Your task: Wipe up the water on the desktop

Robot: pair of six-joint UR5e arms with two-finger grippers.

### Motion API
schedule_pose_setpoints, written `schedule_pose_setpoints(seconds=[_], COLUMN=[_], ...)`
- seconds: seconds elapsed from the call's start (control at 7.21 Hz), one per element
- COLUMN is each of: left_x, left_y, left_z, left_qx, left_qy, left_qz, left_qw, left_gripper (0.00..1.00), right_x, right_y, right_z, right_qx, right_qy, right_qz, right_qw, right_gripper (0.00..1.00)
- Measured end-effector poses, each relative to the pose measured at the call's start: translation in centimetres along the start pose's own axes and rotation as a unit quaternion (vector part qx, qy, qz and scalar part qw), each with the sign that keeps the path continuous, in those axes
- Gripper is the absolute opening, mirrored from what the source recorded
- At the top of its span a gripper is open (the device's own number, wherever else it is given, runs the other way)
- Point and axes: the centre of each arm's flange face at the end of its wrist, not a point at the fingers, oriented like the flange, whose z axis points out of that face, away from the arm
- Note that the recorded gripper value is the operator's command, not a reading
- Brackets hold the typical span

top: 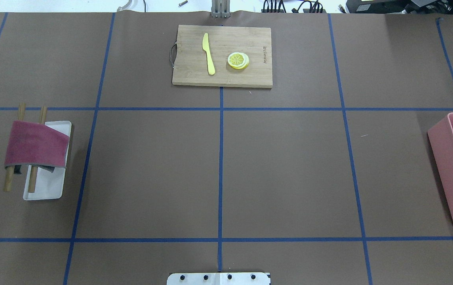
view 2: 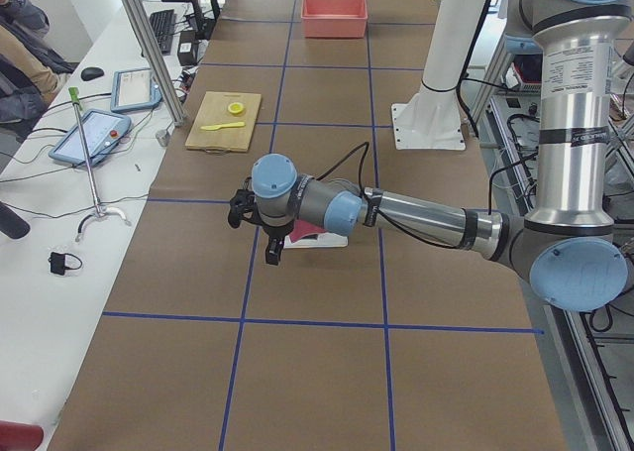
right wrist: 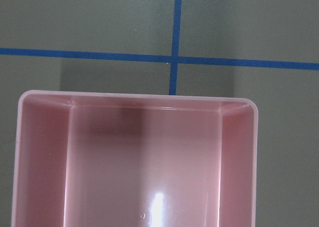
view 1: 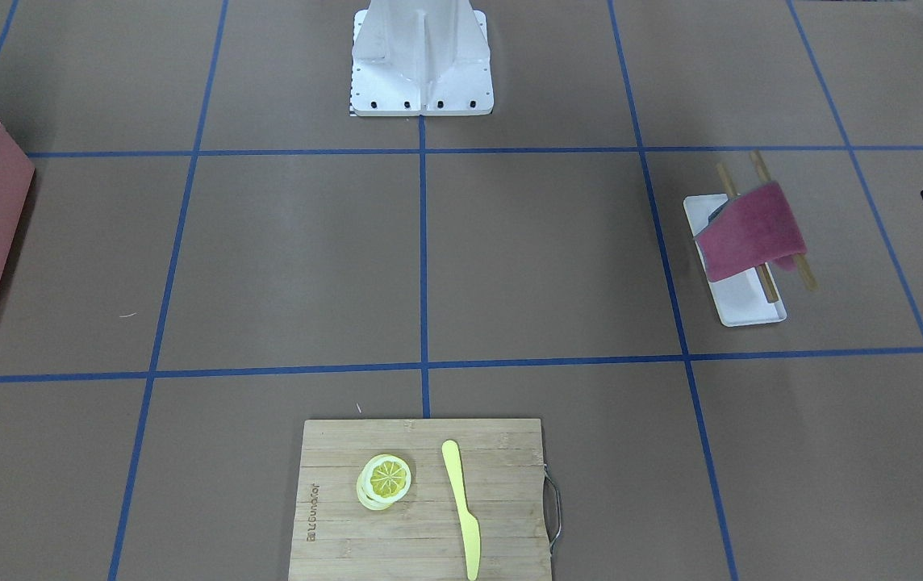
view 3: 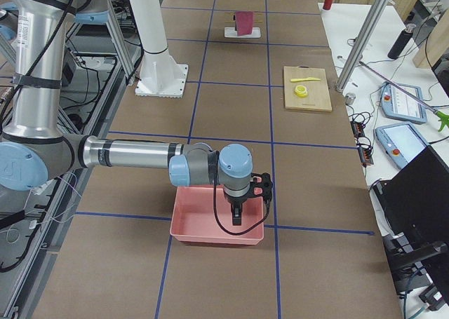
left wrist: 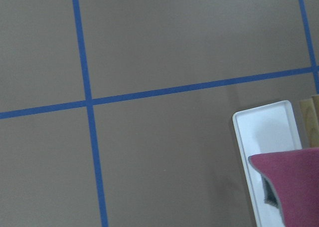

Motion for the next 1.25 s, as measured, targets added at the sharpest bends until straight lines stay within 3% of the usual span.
schedule_pose_setpoints(seconds=[0.42, 0.83, 1.25], left_x=[6.1, 9.6, 9.8], left_y=[-1.2, -0.5, -0.3], left_z=[3.5, 6.8, 8.8], left_qx=[-0.02, -0.048, -0.057], left_qy=[0.021, 0.025, 0.013], left_qz=[-0.08, -0.107, -0.112], left_qw=[0.9964, 0.9928, 0.9919], left_gripper=[0.98, 0.98, 0.8], right_x=[0.0, 0.1, 0.1], right_y=[0.0, 0.0, -0.1], right_z=[0.0, 0.2, 0.2], right_qx=[0.001, 0.002, 0.004], right_qy=[0.0, 0.0, 0.0], right_qz=[-0.001, -0.002, -0.004], right_qw=[1.0, 1.0, 1.0], right_gripper=[1.0, 1.0, 1.0])
